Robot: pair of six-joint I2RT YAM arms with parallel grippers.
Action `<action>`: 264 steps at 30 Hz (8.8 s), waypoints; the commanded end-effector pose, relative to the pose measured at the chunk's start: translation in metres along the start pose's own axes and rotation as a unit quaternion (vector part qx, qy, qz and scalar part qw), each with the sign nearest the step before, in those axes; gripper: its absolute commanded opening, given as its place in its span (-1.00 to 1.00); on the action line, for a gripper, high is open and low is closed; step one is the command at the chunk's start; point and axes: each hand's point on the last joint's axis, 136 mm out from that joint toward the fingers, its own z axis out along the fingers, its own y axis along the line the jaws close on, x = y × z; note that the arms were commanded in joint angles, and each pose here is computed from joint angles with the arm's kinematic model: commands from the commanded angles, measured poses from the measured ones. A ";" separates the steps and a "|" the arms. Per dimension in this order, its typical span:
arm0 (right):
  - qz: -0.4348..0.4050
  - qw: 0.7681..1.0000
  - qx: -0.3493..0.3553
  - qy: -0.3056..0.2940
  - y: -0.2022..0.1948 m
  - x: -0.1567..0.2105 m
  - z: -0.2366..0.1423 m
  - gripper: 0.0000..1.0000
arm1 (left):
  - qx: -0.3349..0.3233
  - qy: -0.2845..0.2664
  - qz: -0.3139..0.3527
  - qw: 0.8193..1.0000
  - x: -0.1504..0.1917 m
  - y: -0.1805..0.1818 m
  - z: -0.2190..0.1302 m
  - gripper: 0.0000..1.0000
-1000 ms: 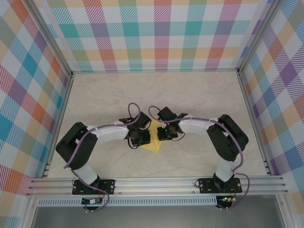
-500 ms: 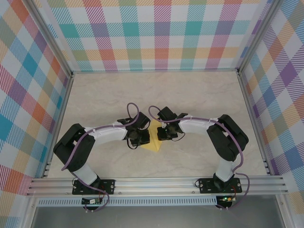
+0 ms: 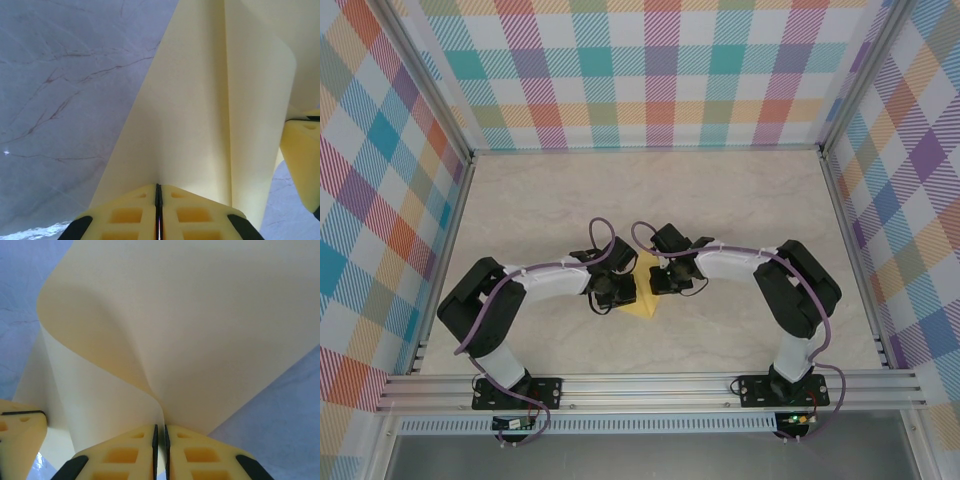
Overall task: Fold a paper plane with a square sheet of paper (pick it up from the middle)
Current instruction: Fold the triangle a second time at the center of the table.
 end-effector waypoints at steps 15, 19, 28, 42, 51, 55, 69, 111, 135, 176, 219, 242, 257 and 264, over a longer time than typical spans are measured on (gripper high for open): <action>-0.020 1.000 0.011 -0.003 0.001 -0.012 -0.003 -0.72 | -0.021 0.017 0.001 1.000 0.010 0.011 0.010 -0.83; -0.017 1.000 0.010 -0.001 -0.001 -0.009 0.000 -0.71 | -0.020 0.016 0.003 1.000 0.009 0.010 0.008 -0.83; -0.015 1.000 0.021 0.006 -0.006 -0.006 0.006 -0.71 | -0.015 0.016 0.003 1.000 0.008 0.008 0.008 -0.83; -0.008 0.999 0.033 0.016 -0.014 0.001 0.014 -0.72 | 0.035 -0.042 -0.006 0.999 -0.009 -0.009 -0.024 -0.84; -0.005 0.999 0.035 0.018 -0.017 0.004 0.016 -0.72 | 0.246 -0.080 -0.100 0.961 -0.046 -0.042 -0.050 -1.00; -0.003 0.999 0.033 0.018 -0.017 0.003 0.017 -0.72 | 0.292 -0.076 -0.116 0.946 -0.057 -0.054 -0.048 -1.00; -0.002 0.999 0.032 0.022 -0.016 0.004 0.019 -0.72 | 0.279 -0.057 -0.132 0.949 -0.058 -0.050 -0.022 -1.00; 0.095 0.981 -0.169 -0.021 0.064 -0.002 -0.048 -0.67 | 0.187 -0.027 -0.150 0.971 -0.032 0.001 0.031 -1.00; 0.125 0.986 -0.105 0.044 0.053 0.027 0.004 -0.76 | 0.187 -0.020 -0.147 0.971 -0.030 0.000 0.033 -1.00; 0.123 0.986 -0.107 0.027 0.049 0.038 -0.026 -0.72 | 0.186 -0.017 -0.144 0.972 -0.029 0.000 0.033 -1.00; 0.182 0.973 -0.101 0.104 0.018 0.102 0.011 -0.70 | 0.176 -0.012 -0.147 0.973 -0.025 0.006 0.039 -1.00; 0.173 0.969 -0.171 0.034 0.055 0.060 -0.031 -0.65 | 0.186 -0.014 -0.144 0.972 -0.025 0.000 0.034 -1.00; 0.221 0.967 -0.119 0.051 0.033 0.057 0.015 -0.74 | 0.188 -0.012 -0.137 0.973 -0.025 -0.004 0.033 -1.00; 0.244 0.962 -0.104 0.070 0.011 0.088 0.020 -0.83 | 0.188 -0.018 -0.128 0.974 -0.030 -0.008 0.032 -1.00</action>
